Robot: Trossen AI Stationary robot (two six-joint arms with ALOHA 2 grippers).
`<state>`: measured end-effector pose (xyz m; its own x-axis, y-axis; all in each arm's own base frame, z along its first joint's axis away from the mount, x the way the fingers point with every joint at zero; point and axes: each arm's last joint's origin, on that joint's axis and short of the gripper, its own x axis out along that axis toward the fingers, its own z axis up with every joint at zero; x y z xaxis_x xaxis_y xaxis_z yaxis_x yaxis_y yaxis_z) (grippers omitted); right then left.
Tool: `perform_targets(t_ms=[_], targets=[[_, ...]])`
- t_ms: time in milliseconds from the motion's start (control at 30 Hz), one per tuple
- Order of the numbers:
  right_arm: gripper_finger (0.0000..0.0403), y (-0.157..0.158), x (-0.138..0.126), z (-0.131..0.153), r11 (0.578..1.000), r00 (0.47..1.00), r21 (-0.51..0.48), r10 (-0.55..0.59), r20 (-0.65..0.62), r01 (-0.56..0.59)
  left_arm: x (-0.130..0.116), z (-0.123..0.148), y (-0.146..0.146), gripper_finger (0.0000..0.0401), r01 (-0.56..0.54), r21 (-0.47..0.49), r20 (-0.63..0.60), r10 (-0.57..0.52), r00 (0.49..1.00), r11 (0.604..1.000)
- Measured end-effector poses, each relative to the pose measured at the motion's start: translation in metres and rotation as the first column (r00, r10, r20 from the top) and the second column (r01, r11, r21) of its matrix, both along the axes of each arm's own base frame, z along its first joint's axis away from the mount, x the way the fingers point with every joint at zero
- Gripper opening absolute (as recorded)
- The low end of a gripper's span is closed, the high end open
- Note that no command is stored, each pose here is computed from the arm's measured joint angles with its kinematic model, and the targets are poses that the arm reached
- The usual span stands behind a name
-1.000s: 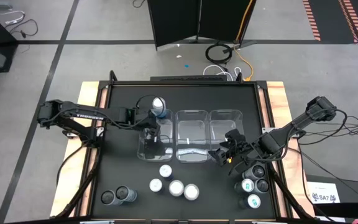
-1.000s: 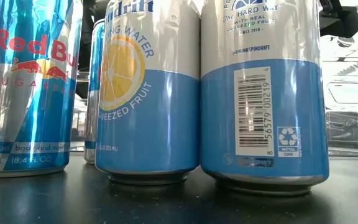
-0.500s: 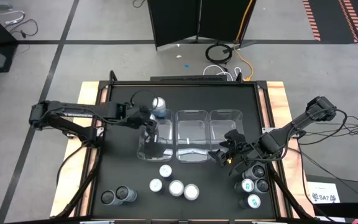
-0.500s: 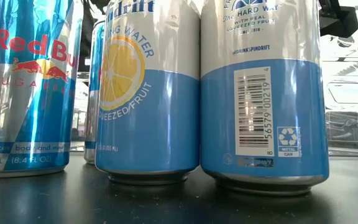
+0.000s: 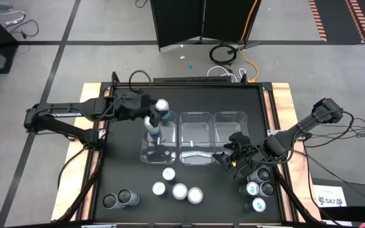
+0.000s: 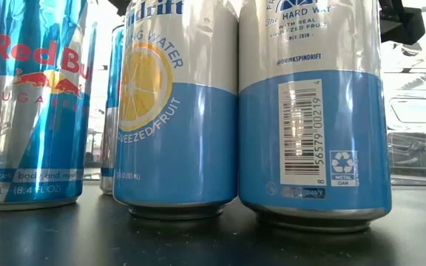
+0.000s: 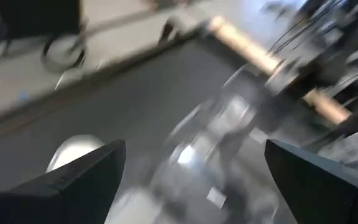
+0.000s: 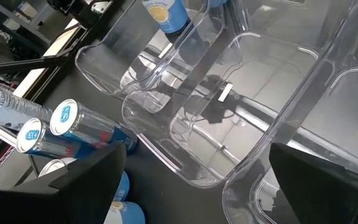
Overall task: Sort soda cans
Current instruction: Put the top blue-white soda can into the left transparent bin
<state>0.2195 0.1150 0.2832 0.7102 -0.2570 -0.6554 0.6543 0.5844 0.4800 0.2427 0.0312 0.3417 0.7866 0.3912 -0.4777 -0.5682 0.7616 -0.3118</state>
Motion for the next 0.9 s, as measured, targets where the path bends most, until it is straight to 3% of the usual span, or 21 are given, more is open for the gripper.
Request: perform_targets(t_ms=[133, 333, 433, 567, 733, 900], targets=[[0.0389, 0.0, 0.0, 0.0, 0.999, 0.999, 0.013, -0.031, 0.015, 0.031, 0.008, 0.014, 0.001, 0.0391, 0.011, 0.043, 0.157, -0.018, 0.988, 0.999], [0.0389, -0.001, 0.0, 0.001, 0.997, 0.996, 0.013, -0.079, 0.044, 0.079, 0.01, 0.023, 0.005, 0.0391, -0.008, 0.127, 0.217, -0.02, 0.976, 0.992], [0.0389, -0.002, 0.0, 0.001, 0.996, 0.995, 0.011, -0.089, 0.05, 0.088, 0.009, 0.023, 0.016, 0.0391, -0.063, 0.104, 0.23, 0.037, 0.972, 0.993], [0.0389, -0.003, 0.001, 0.001, 0.995, 0.993, 0.01, -0.104, 0.058, 0.104, 0.003, 0.021, 0.039, 0.0391, -0.173, -0.007, 0.254, 0.169, 0.952, 0.985], [0.0389, -0.007, 0.003, 0.001, 0.992, 0.991, 0.011, -0.123, 0.059, 0.123, -0.007, 0.004, 0.069, 0.0391, -0.233, -0.124, 0.089, 0.245, 0.965, 0.964], [0.0389, -0.011, 0.005, 0.001, 0.99, 0.988, 0.011, -0.142, 0.059, 0.142, 0.0, -0.009, 0.092, 0.0391, -0.252, -0.238, -0.107, 0.233, 0.967, 0.938]])
